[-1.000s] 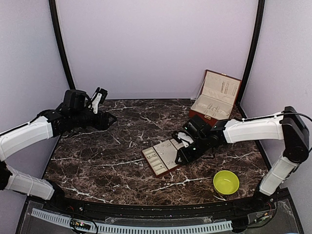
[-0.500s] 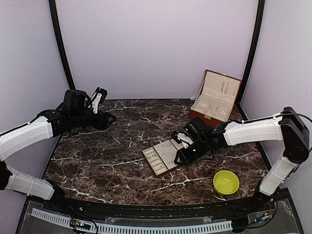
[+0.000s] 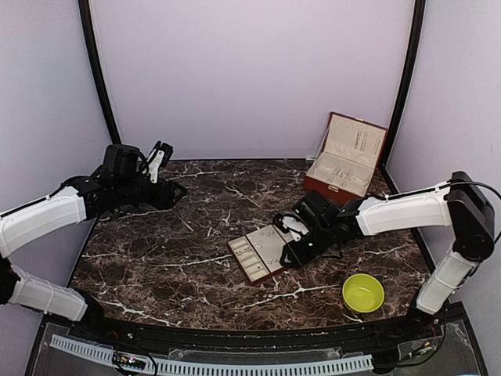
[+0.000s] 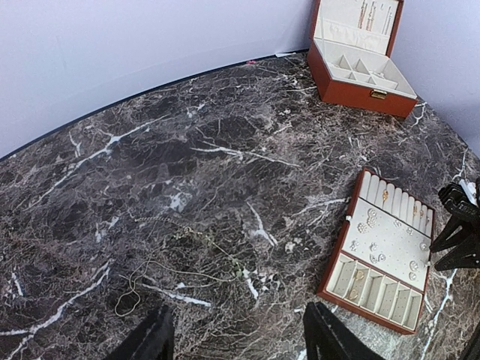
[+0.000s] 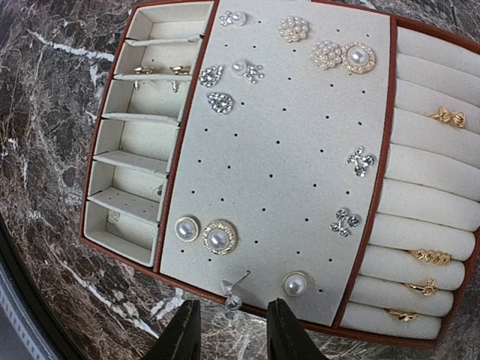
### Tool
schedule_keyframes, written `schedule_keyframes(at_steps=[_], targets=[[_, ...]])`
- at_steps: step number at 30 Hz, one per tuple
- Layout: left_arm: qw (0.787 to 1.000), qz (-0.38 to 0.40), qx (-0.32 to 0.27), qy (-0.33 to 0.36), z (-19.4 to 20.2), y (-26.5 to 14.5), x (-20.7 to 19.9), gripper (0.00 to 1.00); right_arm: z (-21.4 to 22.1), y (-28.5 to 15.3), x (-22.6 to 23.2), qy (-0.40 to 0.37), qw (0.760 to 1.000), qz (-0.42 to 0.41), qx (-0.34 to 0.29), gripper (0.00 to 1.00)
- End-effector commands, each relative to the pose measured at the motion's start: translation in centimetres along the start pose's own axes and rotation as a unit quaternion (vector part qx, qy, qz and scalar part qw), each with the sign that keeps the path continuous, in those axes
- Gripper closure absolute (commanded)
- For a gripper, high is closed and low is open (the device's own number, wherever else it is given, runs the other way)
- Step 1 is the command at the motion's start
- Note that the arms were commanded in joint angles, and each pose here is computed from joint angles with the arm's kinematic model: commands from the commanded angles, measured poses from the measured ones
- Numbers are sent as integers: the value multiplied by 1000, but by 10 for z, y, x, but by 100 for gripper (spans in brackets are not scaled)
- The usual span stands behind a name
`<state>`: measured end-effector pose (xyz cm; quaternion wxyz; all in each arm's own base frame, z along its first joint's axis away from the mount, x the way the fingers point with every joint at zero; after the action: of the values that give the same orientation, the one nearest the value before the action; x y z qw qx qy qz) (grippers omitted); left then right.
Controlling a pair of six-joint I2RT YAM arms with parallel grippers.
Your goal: Organize the mixed jewelry
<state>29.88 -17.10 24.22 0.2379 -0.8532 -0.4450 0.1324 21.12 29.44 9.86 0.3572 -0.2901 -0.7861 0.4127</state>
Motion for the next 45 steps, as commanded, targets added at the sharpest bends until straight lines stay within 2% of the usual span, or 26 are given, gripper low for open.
schedule_keyframes(at_steps=[1, 29, 45], targets=[[1000, -4, -1, 4, 3, 1, 3, 39, -4, 5, 3, -18, 1000, 6, -9, 69], [1000, -3, -1, 5, 3, 2, 3, 39, -1, 17, 1, -24, 1000, 21, -3, 80], [1000, -2, -1, 4, 3, 2, 2, 39, -9, 14, -2, 14, 999, 38, -28, 88]])
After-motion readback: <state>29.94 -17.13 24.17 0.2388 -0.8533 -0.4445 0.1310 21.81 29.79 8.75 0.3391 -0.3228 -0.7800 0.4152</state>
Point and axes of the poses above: each gripper's point midway between its finger pads, its own y axis out along the fingers, its own x axis along the line the jaws close on, z = x × y, the point moved 5 cm from there along -y, back along the fingers, and after that the axes turned 6 degrees about y, right-handed, at the moved point
